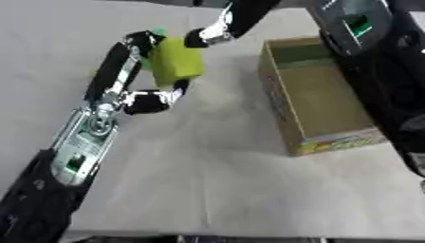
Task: Pick up the objects with one hand, pass them to the other hand, and then place them into the box on the other side of the table.
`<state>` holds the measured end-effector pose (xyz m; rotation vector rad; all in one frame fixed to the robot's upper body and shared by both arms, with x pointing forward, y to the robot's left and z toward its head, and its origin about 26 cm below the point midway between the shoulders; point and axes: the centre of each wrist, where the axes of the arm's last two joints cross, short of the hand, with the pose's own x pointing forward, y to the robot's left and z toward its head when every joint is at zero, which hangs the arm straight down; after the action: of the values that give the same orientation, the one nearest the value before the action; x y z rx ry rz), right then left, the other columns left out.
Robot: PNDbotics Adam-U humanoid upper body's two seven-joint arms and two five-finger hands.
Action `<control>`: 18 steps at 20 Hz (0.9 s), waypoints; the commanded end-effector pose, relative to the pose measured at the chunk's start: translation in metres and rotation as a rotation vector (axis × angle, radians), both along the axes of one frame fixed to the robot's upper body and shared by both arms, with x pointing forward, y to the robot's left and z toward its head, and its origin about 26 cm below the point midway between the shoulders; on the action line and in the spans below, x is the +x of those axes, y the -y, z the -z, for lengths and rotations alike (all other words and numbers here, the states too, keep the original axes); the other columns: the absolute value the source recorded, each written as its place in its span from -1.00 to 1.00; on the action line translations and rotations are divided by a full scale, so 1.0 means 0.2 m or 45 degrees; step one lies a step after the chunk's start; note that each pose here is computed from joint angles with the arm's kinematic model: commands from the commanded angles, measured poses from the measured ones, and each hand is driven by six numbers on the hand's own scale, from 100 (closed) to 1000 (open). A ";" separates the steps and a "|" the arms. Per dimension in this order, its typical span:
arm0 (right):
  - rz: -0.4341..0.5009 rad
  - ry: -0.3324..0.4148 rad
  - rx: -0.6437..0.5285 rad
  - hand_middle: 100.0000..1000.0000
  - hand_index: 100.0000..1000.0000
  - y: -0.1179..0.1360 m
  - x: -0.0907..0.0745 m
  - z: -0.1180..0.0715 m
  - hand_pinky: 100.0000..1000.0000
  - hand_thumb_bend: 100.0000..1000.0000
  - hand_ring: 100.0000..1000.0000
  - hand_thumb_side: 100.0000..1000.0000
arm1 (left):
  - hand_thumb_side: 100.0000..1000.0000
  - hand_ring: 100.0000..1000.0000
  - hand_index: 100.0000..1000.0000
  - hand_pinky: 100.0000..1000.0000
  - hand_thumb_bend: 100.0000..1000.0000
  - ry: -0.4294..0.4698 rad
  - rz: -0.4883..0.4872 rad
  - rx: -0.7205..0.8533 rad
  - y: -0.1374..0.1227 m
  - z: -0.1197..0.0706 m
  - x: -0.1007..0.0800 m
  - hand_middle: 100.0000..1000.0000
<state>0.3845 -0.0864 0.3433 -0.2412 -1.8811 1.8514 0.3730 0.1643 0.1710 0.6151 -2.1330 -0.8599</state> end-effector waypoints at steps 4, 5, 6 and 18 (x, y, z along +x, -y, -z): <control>-0.010 0.114 -0.042 0.37 0.56 0.02 -0.05 -0.05 0.69 -0.09 0.51 -0.47 | -1.00 0.08 -0.15 0.30 -1.00 0.077 -0.031 -0.010 -0.01 -0.09 -0.01 -0.18; -0.010 0.120 -0.044 0.38 0.56 0.02 -0.05 -0.04 0.69 -0.09 0.51 -0.47 | -1.00 0.08 -0.15 0.30 -1.00 0.080 -0.033 -0.013 0.00 -0.09 -0.02 -0.18; -0.007 0.127 -0.045 0.38 0.56 0.02 -0.05 -0.04 0.69 -0.08 0.51 -0.46 | -1.00 0.08 -0.15 0.30 -1.00 0.081 -0.032 -0.015 0.00 -0.10 -0.02 -0.18; -0.006 0.141 -0.064 0.46 0.58 0.01 -0.05 0.00 0.69 -0.09 0.50 -0.47 | -1.00 0.06 -0.17 0.27 -1.00 0.050 -0.019 -0.096 0.03 -0.15 -0.05 -0.21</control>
<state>0.3798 -0.0867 0.3329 -0.3233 -1.8821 1.9159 0.3645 0.1588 0.1887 0.6109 -2.1457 -0.7832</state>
